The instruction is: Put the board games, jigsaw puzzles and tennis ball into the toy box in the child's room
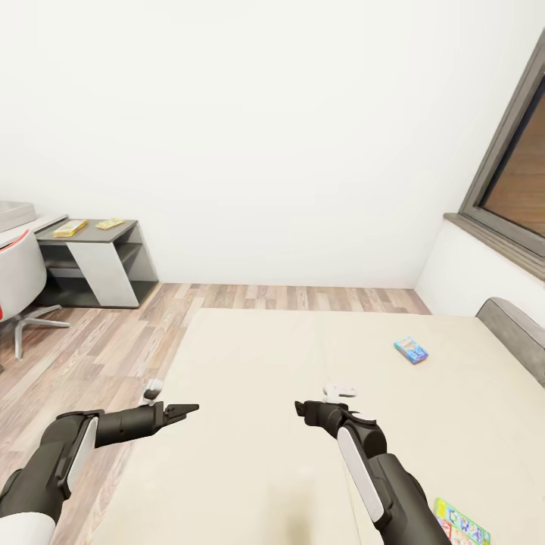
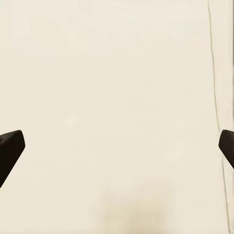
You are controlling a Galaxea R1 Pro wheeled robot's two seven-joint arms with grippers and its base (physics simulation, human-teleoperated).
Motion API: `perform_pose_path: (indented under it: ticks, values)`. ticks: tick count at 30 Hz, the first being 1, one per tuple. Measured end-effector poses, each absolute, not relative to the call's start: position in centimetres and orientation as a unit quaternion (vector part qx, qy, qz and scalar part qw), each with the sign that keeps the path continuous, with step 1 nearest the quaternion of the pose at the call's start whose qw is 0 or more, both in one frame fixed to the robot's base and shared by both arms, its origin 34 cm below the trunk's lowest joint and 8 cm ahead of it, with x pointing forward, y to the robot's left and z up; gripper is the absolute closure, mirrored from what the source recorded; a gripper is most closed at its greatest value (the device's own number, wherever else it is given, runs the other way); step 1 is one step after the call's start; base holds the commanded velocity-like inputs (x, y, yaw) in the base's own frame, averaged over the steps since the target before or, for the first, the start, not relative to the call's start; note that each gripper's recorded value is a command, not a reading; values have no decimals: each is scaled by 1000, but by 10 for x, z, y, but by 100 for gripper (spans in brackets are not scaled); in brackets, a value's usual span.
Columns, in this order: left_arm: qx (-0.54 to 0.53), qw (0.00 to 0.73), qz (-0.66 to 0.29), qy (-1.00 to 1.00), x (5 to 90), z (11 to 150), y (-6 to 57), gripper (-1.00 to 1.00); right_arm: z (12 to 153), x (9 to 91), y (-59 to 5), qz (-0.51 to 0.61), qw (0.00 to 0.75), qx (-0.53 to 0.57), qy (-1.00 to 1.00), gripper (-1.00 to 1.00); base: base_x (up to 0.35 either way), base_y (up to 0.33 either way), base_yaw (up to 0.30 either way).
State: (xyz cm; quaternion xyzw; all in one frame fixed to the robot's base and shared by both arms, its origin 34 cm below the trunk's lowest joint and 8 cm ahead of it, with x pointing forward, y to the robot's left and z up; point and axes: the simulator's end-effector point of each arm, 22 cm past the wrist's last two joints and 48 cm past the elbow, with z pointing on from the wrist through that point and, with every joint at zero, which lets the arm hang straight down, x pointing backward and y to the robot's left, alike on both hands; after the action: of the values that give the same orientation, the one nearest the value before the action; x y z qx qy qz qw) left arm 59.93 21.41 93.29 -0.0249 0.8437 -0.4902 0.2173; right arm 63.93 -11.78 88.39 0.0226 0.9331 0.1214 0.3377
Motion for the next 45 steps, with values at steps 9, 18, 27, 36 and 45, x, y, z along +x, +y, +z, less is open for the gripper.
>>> perform_pose_path:
  ticks: [9,18,27,36,45]
  values:
    - [-25,217,-490,844,599,933,214,-100,884,639,-118,121,338,23,933,-100,0,-26,0]
    - [-25,217,-491,843,599,933,213,-100,884,639,-119,120,338,23,933,-100,0,-70,0]
    - [-24,217,-492,843,599,933,212,-100,884,639,-118,120,338,23,933,-100,0,-77,0]
    - [-24,217,-493,842,599,933,210,-100,884,639,-118,121,338,23,933,-100,-16,-79,0]
    - [-24,217,-493,842,599,933,210,-100,884,639,-118,121,338,23,933,-100,-27,-60,0]
